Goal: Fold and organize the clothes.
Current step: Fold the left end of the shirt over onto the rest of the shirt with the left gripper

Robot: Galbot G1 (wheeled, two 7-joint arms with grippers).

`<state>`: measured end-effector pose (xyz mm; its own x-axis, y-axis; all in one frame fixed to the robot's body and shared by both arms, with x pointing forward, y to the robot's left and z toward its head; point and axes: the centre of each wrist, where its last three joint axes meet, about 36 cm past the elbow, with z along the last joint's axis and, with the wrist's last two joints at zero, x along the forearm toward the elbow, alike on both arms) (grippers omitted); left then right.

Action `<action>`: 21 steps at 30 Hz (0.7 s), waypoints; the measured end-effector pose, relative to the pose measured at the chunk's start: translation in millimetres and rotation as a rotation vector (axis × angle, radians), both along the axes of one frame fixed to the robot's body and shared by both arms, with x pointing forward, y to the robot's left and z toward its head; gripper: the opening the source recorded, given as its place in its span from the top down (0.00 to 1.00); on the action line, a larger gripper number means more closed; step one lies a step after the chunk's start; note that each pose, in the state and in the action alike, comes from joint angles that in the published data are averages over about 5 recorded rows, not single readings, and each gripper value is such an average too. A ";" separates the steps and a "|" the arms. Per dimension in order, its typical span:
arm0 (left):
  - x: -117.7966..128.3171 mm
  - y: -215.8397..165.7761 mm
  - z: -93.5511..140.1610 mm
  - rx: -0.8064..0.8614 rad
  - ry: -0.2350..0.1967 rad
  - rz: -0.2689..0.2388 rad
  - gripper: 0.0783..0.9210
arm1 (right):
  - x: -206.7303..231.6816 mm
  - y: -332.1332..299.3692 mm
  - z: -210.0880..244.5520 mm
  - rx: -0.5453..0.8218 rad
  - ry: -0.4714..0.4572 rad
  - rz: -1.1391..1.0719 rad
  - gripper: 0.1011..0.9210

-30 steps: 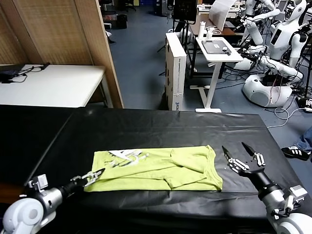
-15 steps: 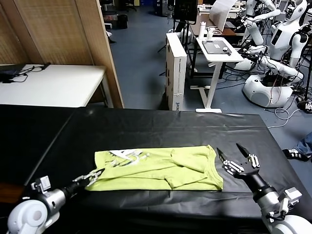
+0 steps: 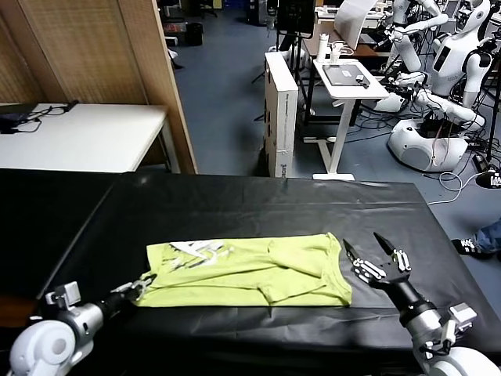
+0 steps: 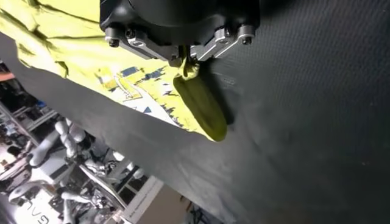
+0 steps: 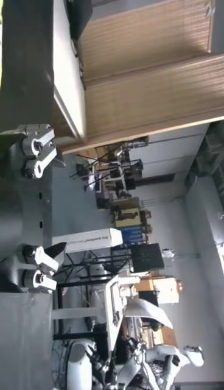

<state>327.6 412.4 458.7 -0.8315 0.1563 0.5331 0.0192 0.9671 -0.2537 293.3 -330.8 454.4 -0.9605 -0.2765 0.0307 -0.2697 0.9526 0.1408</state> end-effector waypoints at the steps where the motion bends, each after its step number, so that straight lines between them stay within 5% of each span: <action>1: -1.5 3.8 5.0 0.026 -0.011 0.008 0.86 | 0.6 0.6 -1.3 0.000 0.002 -0.001 0.02; 11: -18.4 0.4 41.8 0.034 -0.057 0.065 0.86 | -3.1 5.7 -8.5 -0.024 0.016 -0.015 0.02; 21: -11.5 -92.9 29.6 -0.138 -0.088 -0.068 0.86 | -23.1 2.8 -14.6 -0.101 0.040 -0.070 0.02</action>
<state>316.1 319.5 488.3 -0.8591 0.2810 0.4278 0.1118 0.9187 -0.3788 270.3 -328.0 439.8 -0.9749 -0.2021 0.0932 -0.1979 0.9788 0.0529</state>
